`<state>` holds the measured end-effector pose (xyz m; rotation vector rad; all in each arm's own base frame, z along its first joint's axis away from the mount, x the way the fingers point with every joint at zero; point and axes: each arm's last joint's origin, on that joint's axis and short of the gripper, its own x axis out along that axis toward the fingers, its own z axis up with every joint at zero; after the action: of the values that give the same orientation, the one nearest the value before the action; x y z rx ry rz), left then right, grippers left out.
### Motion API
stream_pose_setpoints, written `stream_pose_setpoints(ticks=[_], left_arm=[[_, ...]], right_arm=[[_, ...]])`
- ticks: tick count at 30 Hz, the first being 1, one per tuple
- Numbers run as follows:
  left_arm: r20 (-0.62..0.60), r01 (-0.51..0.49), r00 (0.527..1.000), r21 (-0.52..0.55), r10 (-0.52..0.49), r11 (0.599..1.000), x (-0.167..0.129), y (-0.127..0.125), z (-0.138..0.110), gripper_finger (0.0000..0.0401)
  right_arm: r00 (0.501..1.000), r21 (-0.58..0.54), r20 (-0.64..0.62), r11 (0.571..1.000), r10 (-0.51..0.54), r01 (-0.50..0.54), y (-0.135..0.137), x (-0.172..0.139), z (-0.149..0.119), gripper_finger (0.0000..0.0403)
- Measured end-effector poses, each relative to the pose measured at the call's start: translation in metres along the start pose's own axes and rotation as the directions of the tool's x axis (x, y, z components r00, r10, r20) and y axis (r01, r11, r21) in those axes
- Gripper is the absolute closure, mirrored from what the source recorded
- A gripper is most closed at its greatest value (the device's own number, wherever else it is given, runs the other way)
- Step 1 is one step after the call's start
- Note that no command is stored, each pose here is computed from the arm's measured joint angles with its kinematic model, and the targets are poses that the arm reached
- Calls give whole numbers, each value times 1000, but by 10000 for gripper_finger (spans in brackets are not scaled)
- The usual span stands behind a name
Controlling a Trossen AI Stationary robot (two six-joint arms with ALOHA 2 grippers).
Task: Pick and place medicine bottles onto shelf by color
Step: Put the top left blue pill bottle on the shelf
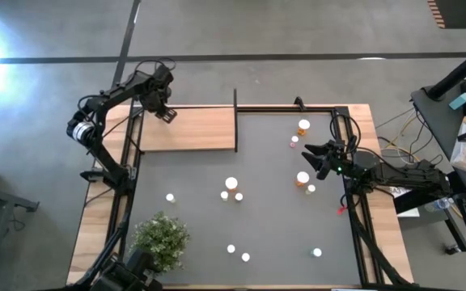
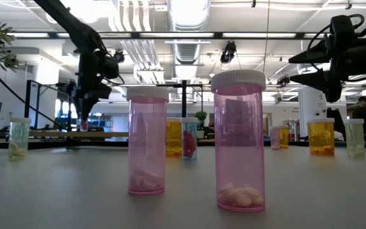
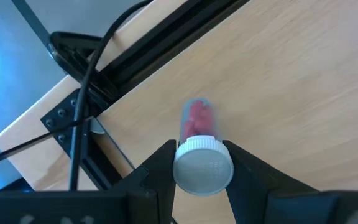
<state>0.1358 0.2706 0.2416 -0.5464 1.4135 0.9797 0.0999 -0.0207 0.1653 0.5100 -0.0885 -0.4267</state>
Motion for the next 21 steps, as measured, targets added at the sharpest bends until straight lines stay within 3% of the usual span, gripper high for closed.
stream_pose_setpoints(ticks=[21], left_arm=[[0, 33, 999, 136, -33, 990, 3, -4, -1, 303]], right_arm=[[1000, 0, 0, 1000, 0, 0, 0, 0, 0, 156]])
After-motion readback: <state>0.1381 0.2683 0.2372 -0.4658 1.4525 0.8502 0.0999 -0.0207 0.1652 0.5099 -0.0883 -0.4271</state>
